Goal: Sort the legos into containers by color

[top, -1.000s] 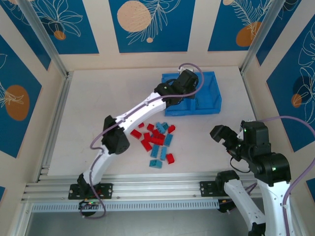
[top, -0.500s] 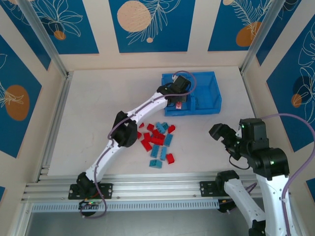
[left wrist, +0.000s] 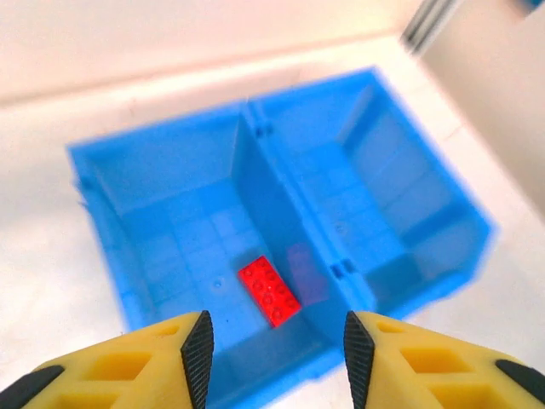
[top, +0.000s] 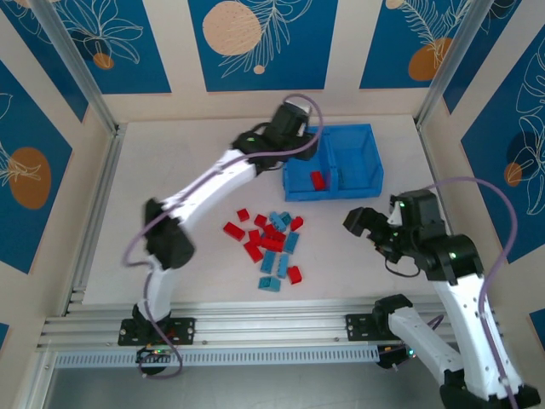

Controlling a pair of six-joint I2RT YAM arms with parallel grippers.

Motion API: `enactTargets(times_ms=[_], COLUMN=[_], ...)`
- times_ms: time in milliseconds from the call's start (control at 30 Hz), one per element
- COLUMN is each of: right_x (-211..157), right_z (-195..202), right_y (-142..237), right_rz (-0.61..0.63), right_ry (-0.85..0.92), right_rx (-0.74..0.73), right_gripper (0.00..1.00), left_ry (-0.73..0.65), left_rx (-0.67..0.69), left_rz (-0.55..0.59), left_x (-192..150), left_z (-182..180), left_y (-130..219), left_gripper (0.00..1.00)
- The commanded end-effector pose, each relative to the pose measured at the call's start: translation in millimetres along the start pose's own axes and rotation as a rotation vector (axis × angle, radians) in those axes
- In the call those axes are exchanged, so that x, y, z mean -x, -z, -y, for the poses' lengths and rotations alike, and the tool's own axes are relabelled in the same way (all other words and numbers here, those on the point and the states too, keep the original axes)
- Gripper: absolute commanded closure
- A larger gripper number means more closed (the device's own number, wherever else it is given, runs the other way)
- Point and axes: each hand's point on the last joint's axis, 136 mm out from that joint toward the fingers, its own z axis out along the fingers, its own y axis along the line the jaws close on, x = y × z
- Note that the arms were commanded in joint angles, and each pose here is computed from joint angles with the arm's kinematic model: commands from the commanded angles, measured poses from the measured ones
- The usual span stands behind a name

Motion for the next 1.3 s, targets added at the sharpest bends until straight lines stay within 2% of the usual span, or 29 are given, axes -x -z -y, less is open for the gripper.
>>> enactTargets(times_ms=[0, 100, 200, 367, 467, 567, 667, 733, 1067, 1267], right_x=[-8.4, -15.9, -22.6, -33.3, -37.8, -40.2, -41.5, -42.4, -47.8, -55.7], right_z=[-9.9, -20.5, -27.3, -23.1, -22.2, -24.9, -25.5, -20.8, -2.7, 12.8], right_y=[-32.7, -67.1, -104.2, -162.7, -188.7, -212.8, -232.0, -241.5, -260.5, -263.6], right_rz=[-0.083, -0.137, -0.184, -0.235, -0.267, -0.290, -0.298, -0.294, -0.296, -0.318], right_ry=[0.059, 0.095, 0.076, 0.005, -0.008, -0.004, 0.000, -0.007, -0.001, 0.004], right_rx=[-0.015, -0.048, -0.062, -0.124, -0.163, -0.197, -0.242, -0.277, -0.386, -0.442], right_gripper=[0.05, 0.05, 0.06, 0.16, 0.22, 0.25, 0.34, 0.37, 0.48, 0.49], left_ry=[-0.168, -0.319, -0.469, -0.676, -0.779, -0.805, -0.816, -0.817, -0.817, -0.810], left_rx=[-0.116, -0.193, -0.270, -0.364, -0.426, -0.451, -0.461, -0.459, -0.452, -0.448], left_rz=[0.173, 0.190, 0.177, 0.168, 0.153, 0.130, 0.114, 0.111, 0.109, 0.109], left_x=[35.6, 10.1, -32.0, -102.9, -138.5, -157.3, -164.3, -165.0, -168.6, -168.7], left_z=[10.0, 9.0, 5.2, -6.0, -8.1, -10.8, -11.0, -11.4, -12.1, -12.6], left_y=[86.7, 136.8, 174.2, 209.4, 218.9, 221.3, 219.6, 217.8, 209.2, 206.5], left_gripper=[0.54, 0.54, 0.48, 0.45, 0.33, 0.20, 0.05, 0.00, 0.00, 0.00])
